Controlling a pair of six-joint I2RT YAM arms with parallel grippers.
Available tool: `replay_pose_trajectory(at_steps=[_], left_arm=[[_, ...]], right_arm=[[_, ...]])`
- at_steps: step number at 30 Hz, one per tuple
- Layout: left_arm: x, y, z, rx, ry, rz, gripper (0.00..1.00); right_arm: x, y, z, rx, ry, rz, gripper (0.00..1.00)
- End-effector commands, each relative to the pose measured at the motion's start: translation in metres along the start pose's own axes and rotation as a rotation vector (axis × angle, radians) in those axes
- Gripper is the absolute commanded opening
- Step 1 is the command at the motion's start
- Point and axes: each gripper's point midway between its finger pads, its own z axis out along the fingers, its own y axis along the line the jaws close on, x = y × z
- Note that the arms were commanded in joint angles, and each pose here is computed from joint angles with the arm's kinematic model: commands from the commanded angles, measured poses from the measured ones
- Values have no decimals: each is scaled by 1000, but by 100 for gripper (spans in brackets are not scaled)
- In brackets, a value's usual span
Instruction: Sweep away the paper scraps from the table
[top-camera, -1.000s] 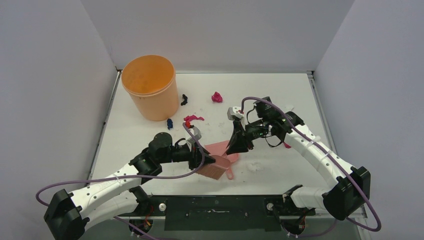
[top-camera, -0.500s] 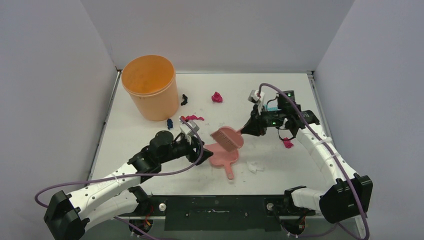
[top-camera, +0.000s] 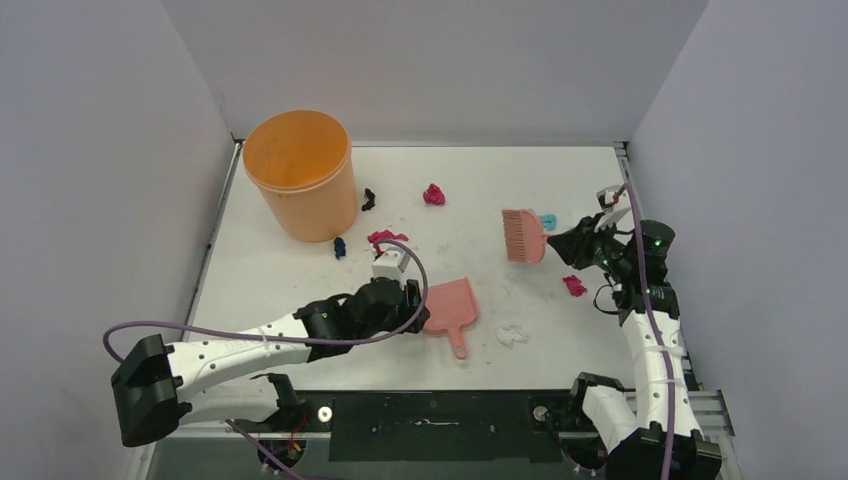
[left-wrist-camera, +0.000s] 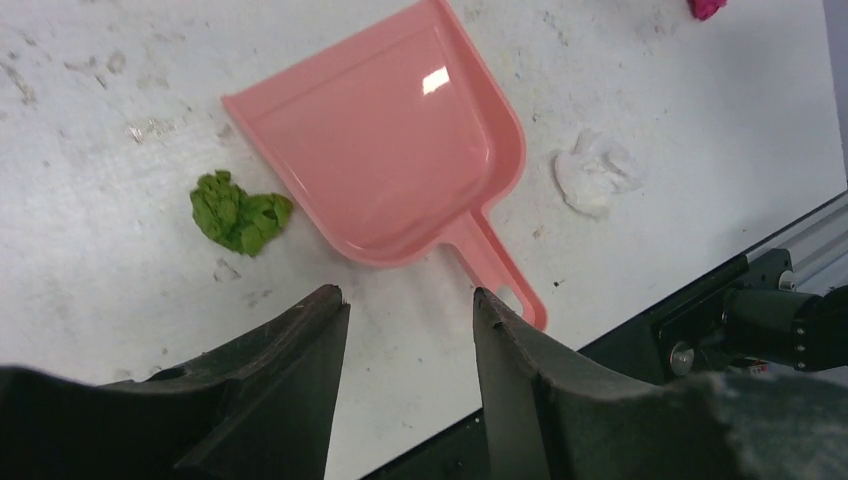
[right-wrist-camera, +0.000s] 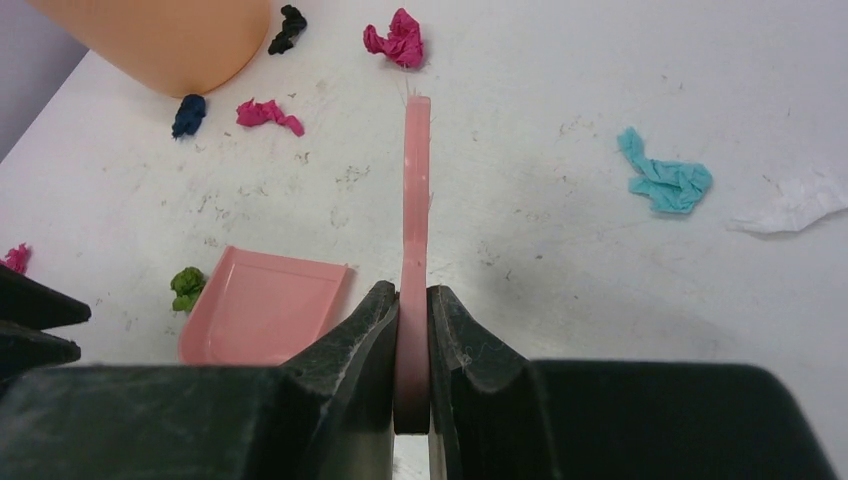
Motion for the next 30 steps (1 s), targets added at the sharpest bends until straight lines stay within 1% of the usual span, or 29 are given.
replay_pose_trajectory(at_steps=[1,5,8,15,25,30], left_arm=[[5,-5,-1,-113,-40,-163,47],[31,-6,12,-145,13,-180,48],[42,-6,22,-164,31,-184,48],[50,-20,44,-185,62,-174,48],[64,-24,81,-248,127,-121,50],[57,-26,94,-264,122,-62,51]], right_arm=[[-31,-5,-6,21,-132,-38,5],[-28,-10,-11,18,-151,-4,5],[-28,-12,-15,17,-167,11,5],[-25,-10,-15,4,-161,10,5],[-26,-7,-17,-5,-164,-1,5],[-27,-5,-18,-7,-166,-11,5]])
